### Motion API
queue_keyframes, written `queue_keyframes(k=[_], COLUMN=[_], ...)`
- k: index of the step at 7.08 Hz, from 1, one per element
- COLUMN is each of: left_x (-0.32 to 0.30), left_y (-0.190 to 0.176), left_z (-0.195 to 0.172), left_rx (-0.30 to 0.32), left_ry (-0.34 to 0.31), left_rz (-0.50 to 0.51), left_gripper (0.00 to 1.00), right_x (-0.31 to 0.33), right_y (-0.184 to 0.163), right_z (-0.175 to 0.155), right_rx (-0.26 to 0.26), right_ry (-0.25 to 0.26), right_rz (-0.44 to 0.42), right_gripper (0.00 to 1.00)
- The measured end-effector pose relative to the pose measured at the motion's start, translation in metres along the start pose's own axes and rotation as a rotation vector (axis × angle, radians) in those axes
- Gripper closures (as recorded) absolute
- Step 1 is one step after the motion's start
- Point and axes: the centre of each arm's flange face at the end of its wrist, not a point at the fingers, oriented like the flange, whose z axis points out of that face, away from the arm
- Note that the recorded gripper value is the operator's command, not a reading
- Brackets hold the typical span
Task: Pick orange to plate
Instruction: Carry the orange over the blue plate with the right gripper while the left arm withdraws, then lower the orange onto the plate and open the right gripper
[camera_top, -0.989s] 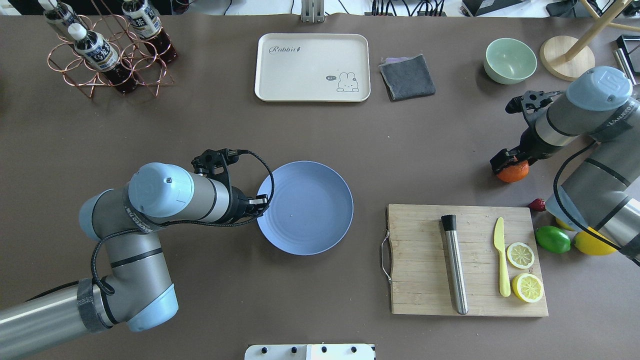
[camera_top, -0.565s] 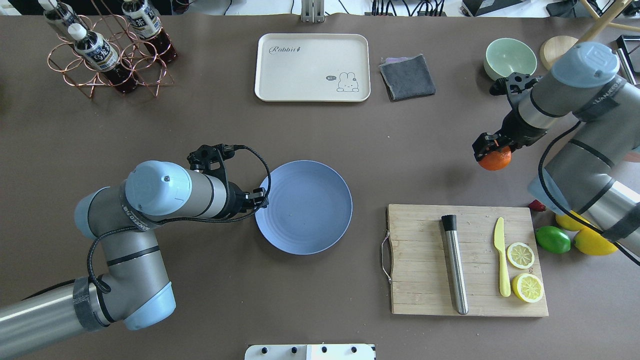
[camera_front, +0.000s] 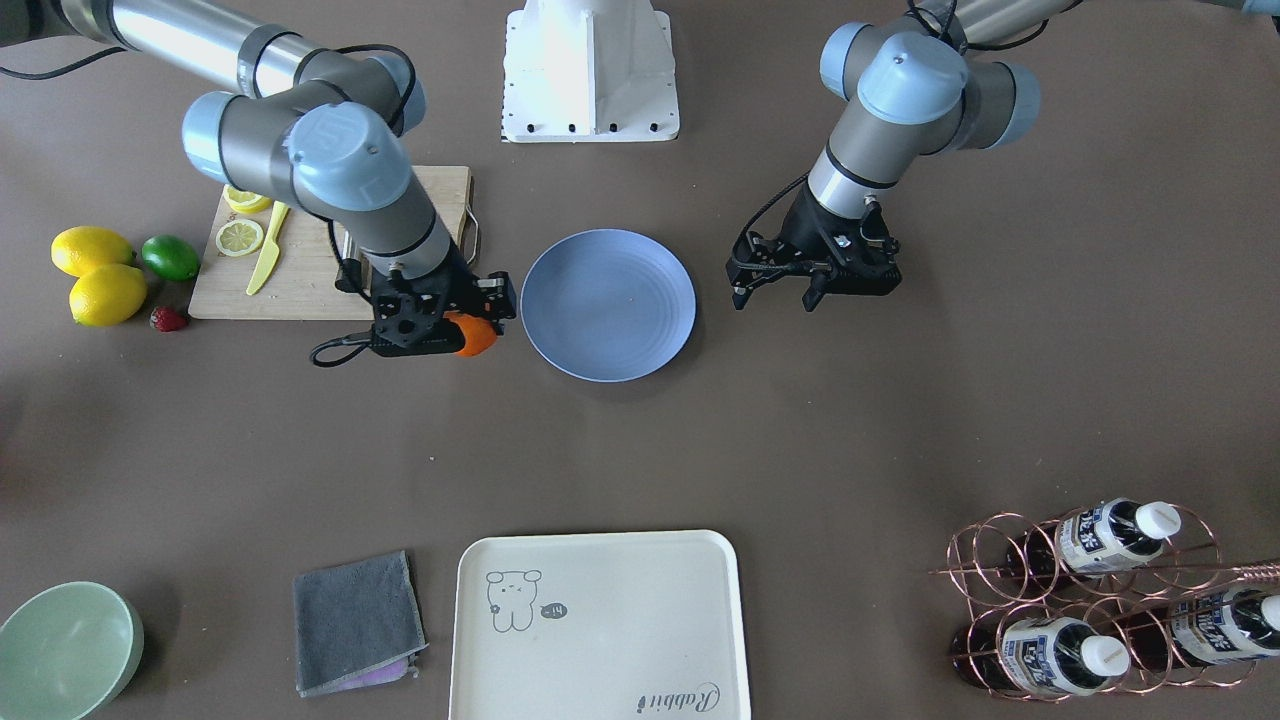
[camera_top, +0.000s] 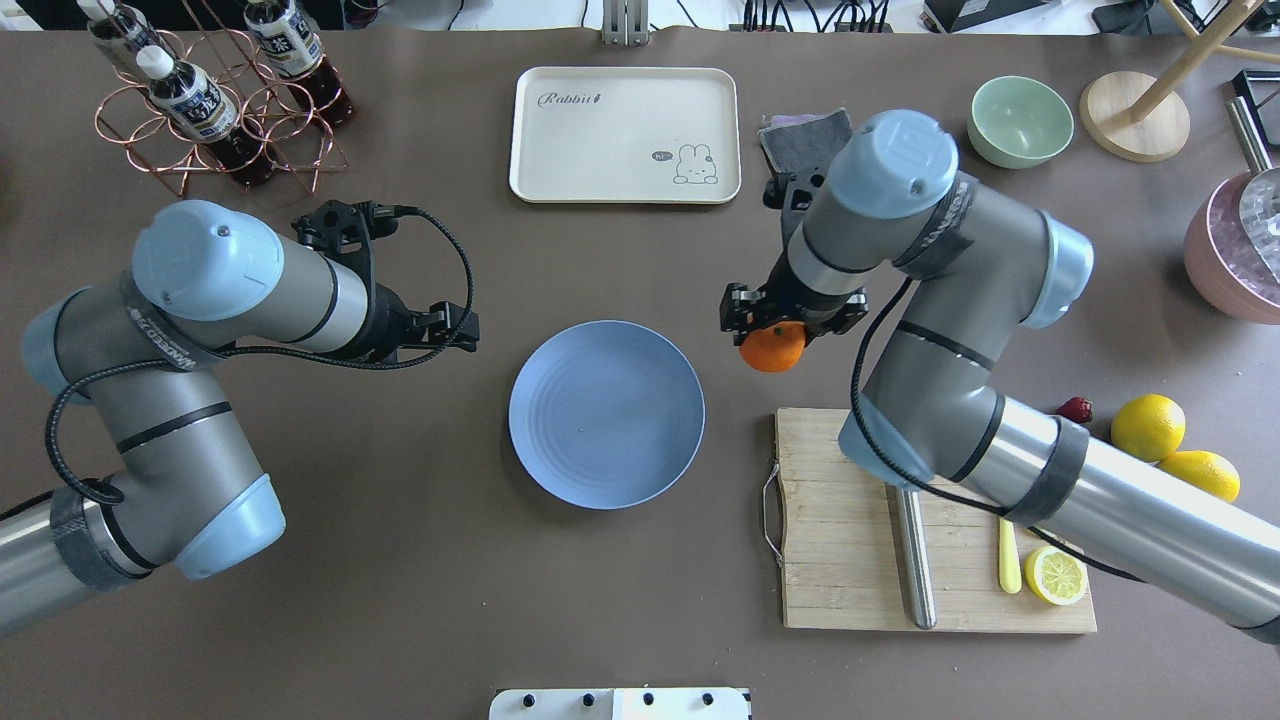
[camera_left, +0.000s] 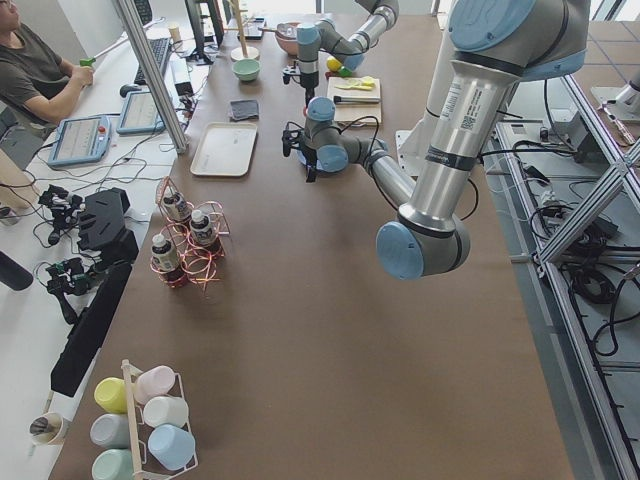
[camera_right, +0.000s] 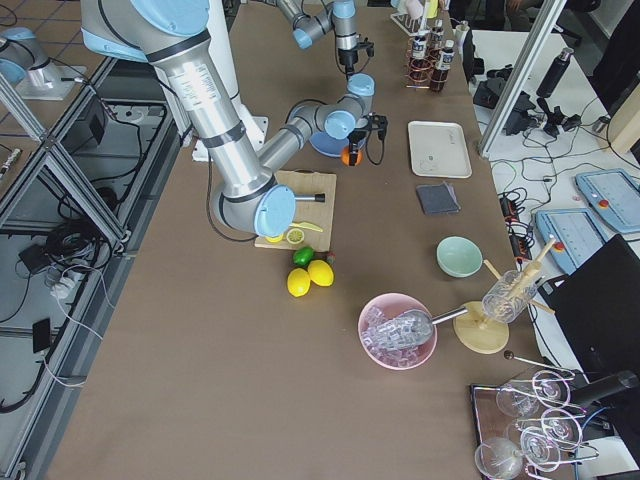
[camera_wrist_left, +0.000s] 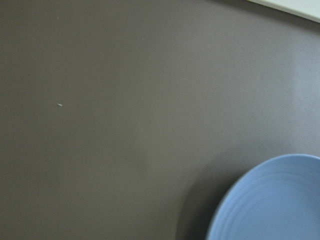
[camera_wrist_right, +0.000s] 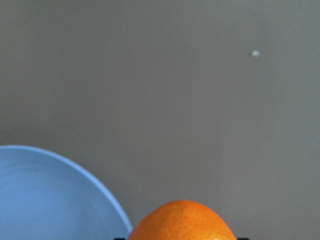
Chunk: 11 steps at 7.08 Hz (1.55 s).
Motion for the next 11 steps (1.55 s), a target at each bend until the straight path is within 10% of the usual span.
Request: queue_keyframes(k=[3,4,8,11], left_x=[-0.038,-0.043,-0.047,-0.057], left_y=[-0.018,-0.018,-0.016,-0.019], left_z=[-0.004,-0.003,-0.004,-0.015], left_rx=[0.015,0.016,0.016,0.002], left_ry=[-0.047,-0.053,-0.056,-0.058], left_rz=[0.006,0.004,0.003,-0.014], left_gripper=[0.02,0.02,0.02,0.02], right_x=[-0.105,-0.116,-0.118,-0.026], right_y=[0.058,0.062,0.064,0.023], right_z=[0.041,0.048,0.049,-0.041], right_rx=[0.025,0.033,0.04,0.046], right_ry=[0.004,0.005,-0.019,-0.028], right_rz=[0.07,0.075,0.076,0.133], right_gripper=[1.0,0.01,0.0,0.0])
